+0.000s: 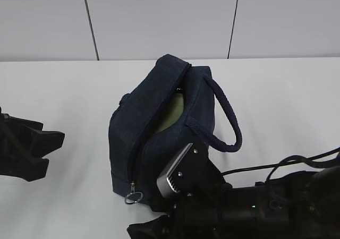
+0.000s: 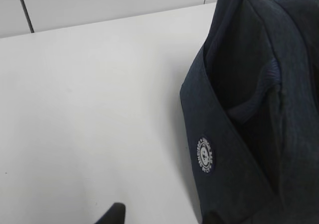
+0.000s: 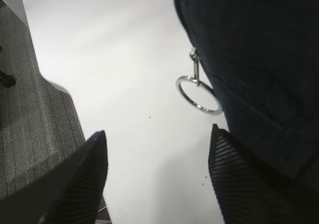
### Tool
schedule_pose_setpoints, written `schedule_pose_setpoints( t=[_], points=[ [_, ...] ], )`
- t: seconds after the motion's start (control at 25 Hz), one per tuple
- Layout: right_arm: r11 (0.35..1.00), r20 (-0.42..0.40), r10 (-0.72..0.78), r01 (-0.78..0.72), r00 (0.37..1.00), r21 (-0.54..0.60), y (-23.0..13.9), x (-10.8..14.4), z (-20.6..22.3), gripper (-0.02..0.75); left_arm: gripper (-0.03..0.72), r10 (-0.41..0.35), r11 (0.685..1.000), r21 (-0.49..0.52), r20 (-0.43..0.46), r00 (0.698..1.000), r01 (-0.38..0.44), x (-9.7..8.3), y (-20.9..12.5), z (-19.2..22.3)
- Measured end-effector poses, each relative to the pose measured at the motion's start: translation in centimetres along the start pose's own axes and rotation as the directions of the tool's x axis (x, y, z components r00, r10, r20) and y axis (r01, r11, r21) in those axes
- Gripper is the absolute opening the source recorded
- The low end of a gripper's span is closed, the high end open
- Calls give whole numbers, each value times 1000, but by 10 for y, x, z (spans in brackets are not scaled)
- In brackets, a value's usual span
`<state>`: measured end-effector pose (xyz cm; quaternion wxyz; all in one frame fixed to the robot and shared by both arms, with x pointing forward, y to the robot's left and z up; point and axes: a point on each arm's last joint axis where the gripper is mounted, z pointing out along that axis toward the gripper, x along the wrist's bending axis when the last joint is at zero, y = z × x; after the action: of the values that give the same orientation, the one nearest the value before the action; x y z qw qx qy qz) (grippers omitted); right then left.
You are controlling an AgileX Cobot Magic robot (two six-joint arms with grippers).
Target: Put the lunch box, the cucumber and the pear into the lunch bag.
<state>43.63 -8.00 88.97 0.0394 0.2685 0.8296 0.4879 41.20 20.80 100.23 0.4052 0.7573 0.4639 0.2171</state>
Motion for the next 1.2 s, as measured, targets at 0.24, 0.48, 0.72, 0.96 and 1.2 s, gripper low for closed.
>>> schedule_pose_setpoints(
  t=[0.24,0.48,0.72,0.96,1.2],
  points=[
    [1000,11,-1,1,1000,18,0,-4,8,496,290,-2,1000,-1,0,1000,2,0,0,0],
    [1000,23,-12,12,1000,8,8,-7,12,497,289,-10,1000,-2,0,1000,10,0,0,0],
    [1000,36,-11,10,999,14,10,-9,13,497,288,-19,1000,-5,0,1000,19,0,0,0],
    [998,66,-12,8,998,61,8,-12,13,497,288,-28,1000,-6,0,1000,28,0,1,0],
    [997,77,-13,6,997,83,6,-12,13,497,288,-30,1000,-7,0,1000,30,0,1,0]
  ],
)
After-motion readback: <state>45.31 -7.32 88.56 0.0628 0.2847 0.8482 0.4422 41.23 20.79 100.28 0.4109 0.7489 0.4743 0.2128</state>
